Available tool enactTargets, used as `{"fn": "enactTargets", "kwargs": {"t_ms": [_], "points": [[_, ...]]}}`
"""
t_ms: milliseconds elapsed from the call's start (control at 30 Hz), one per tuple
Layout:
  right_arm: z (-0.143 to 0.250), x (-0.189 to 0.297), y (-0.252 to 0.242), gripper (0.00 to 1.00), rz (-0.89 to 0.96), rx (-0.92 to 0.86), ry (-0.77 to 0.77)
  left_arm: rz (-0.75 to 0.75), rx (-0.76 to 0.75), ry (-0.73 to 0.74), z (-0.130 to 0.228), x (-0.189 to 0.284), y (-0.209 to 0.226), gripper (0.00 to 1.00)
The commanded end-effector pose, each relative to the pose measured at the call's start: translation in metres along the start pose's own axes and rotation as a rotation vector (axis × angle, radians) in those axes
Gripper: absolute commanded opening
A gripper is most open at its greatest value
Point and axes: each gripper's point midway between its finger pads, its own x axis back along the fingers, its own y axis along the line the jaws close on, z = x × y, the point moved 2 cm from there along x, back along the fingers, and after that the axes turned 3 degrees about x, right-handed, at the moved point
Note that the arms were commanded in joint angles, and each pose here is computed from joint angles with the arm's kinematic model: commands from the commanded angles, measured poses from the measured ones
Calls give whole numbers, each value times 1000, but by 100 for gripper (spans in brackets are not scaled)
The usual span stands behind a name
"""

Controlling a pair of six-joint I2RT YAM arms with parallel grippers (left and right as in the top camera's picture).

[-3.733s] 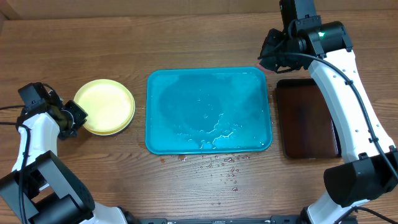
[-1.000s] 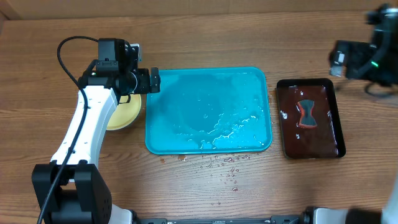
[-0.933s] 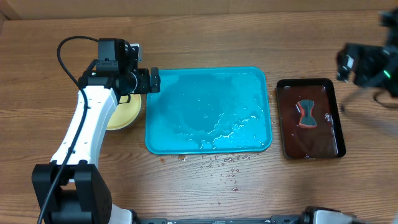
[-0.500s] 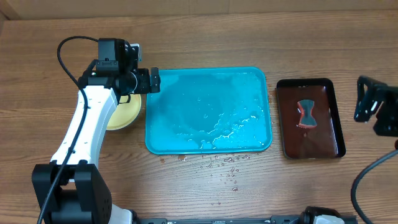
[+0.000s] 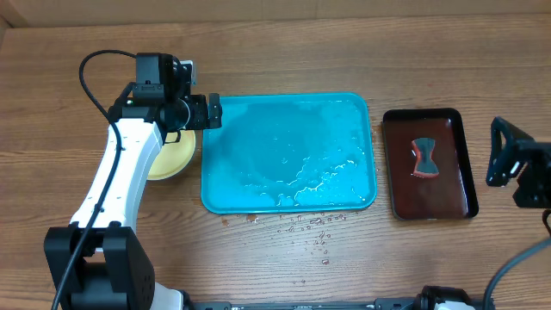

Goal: Clean dirty plates on tray and stack at the side

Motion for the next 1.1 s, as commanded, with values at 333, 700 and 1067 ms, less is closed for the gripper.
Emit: {"fn": "enactTargets", "kwargs": {"t_ms": [333,700,1067], "points": [[77,-55,25,100,-167,53,-298,12,-24,-32,-8,9,-4,100],[149,-98,26,100,-184,46,-596,12,-24,-32,-8,9,-4,100],[206,-130,17,100,-141,-15,-635,12,-24,-32,-8,9,-4,100]]}}
